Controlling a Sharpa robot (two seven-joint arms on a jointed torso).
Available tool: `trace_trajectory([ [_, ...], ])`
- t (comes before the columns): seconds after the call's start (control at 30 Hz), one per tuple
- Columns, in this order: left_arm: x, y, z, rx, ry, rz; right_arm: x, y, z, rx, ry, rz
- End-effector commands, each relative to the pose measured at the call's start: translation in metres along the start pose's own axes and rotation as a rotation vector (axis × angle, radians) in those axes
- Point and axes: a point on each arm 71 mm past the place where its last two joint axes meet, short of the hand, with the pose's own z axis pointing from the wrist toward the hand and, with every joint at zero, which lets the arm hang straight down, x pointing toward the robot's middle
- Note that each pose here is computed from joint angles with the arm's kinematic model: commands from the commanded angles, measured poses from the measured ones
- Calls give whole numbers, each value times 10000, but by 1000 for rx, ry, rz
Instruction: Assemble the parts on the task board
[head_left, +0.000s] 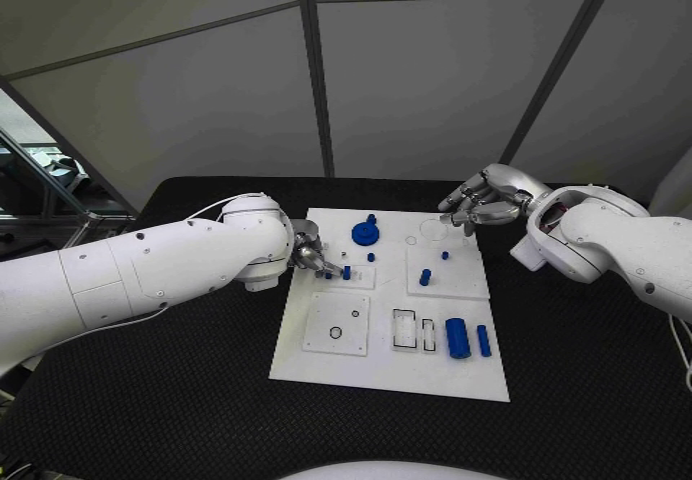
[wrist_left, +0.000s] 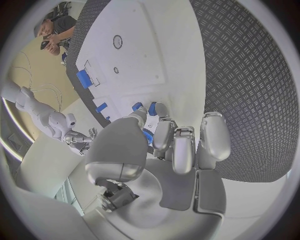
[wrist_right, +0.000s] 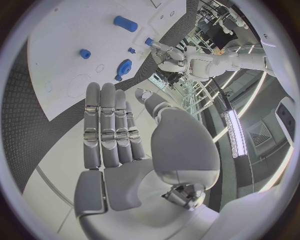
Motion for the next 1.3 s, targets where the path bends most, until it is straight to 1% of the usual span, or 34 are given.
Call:
trace_trajectory([
  [0.03, 7, 16, -1, -4, -17, -18, -5, 16, 3, -9, 1, -1],
  [0.17, -33, 9, -19, 4, -35, -32, -5, 15, 3, -9, 1, -1],
  [0.3, -99, 1, -50, 13, -56, -50, -6, 12, 3, -8, 1, -1],
  [0.43, -189, -1, -95, 26, -82, -72, -10, 6, 2, -7, -1, -1],
  [0.5, -252, -4, -125, 39, -104, -90, -11, 3, 2, -6, -1, -2],
  [0.7, -452, -18, -234, 117, -182, -179, -18, -6, 2, -4, -4, -2],
  [0.77, -497, -27, -251, 148, -200, -202, -21, -9, 1, -2, -5, -2],
  [0.8, -531, -47, -254, 182, -216, -219, -22, -11, 0, -2, -6, -2],
  [0.83, -543, -63, -251, 201, -223, -226, -23, -10, 0, -2, -7, -2],
  [0.87, -545, -85, -241, 227, -233, -233, -23, -10, 0, -2, -8, -2],
  [0.97, -498, -169, -195, 311, -269, -242, -23, -4, 1, -4, -12, -2],
  [1.13, -395, -374, -130, 499, -378, -203, -17, 26, 8, -21, -24, -1],
  [1.17, -385, -394, -124, 519, -391, -196, -18, 30, 8, -24, -26, -1],
  [1.23, -352, -459, -95, 577, -434, -158, -16, 46, 9, -34, -33, -1],
  [1.3, -324, -495, -68, 603, -454, -120, -14, 56, 11, -40, -36, 0],
])
